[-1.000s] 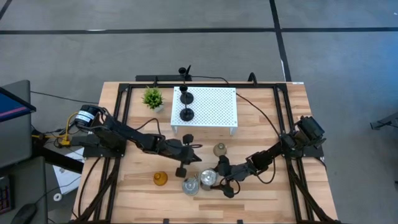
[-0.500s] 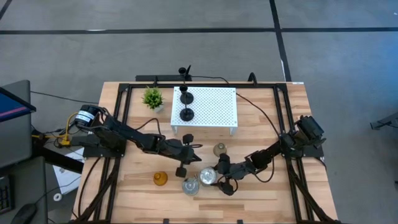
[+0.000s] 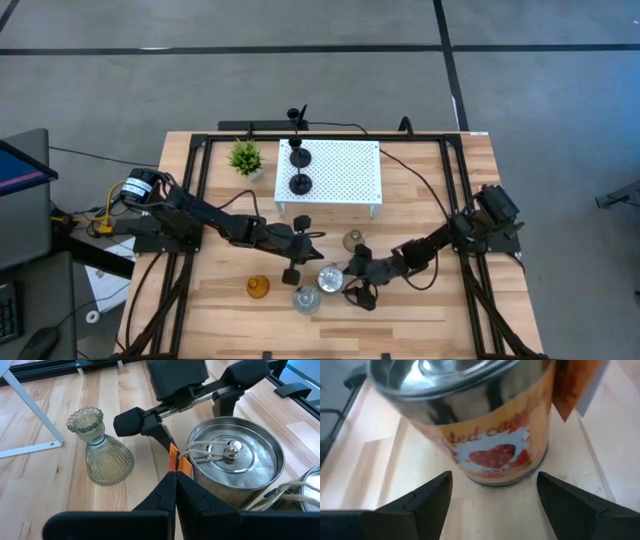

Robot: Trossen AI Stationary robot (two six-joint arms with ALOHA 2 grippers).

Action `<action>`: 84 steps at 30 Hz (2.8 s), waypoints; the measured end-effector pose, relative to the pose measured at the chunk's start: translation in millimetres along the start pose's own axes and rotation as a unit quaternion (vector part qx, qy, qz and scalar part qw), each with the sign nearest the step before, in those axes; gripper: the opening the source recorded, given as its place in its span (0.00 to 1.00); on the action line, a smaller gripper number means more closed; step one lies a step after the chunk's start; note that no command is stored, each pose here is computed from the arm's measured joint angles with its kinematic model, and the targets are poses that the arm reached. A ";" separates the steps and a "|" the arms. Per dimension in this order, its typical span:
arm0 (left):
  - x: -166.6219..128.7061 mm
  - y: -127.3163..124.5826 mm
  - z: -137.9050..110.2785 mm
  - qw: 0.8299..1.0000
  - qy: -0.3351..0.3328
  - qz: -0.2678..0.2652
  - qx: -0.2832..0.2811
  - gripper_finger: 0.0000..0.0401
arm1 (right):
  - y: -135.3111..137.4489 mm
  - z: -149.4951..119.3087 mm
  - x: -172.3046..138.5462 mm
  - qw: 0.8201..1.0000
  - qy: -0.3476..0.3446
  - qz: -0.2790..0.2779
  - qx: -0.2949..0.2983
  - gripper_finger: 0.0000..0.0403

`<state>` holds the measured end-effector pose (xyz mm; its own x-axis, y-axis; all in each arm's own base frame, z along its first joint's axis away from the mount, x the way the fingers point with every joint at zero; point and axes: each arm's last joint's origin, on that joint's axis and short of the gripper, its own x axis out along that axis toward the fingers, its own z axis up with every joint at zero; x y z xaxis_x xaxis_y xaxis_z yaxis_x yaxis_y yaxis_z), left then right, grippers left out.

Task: Pick & Place candle stick holders
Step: Put the right silver scented candle can on the shelf

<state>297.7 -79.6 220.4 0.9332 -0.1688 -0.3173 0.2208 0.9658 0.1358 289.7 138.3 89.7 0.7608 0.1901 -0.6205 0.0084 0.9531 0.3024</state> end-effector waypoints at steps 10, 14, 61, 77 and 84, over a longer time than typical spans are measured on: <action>0.0 -0.1 -0.7 1.000 0.004 -0.001 0.000 0.01 | 4.6 14.7 -38.4 0.997 0.059 0.008 0.044 0.70; 0.0 -0.1 -0.7 1.000 0.004 -0.001 0.000 0.01 | 9.1 34.6 -62.8 0.999 0.012 0.003 0.049 0.70; -32.1 -21.5 14.7 0.999 0.018 -0.045 0.023 0.01 | 11.4 123.8 -44.3 0.972 0.102 -0.101 0.184 0.45; -32.0 -21.4 14.5 0.999 0.019 -0.045 0.023 0.01 | 15.6 117.8 -45.4 0.971 0.122 -0.103 0.178 0.40; -32.0 -21.4 14.7 0.999 0.018 -0.045 0.021 0.01 | 13.7 112.7 -38.2 0.969 0.133 -0.113 0.175 0.40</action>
<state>267.3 -97.7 241.4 0.8985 -0.2456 -0.3637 0.3150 0.9379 0.1450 333.9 117.6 199.1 0.5204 0.0844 -0.8497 0.4096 0.8485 0.3351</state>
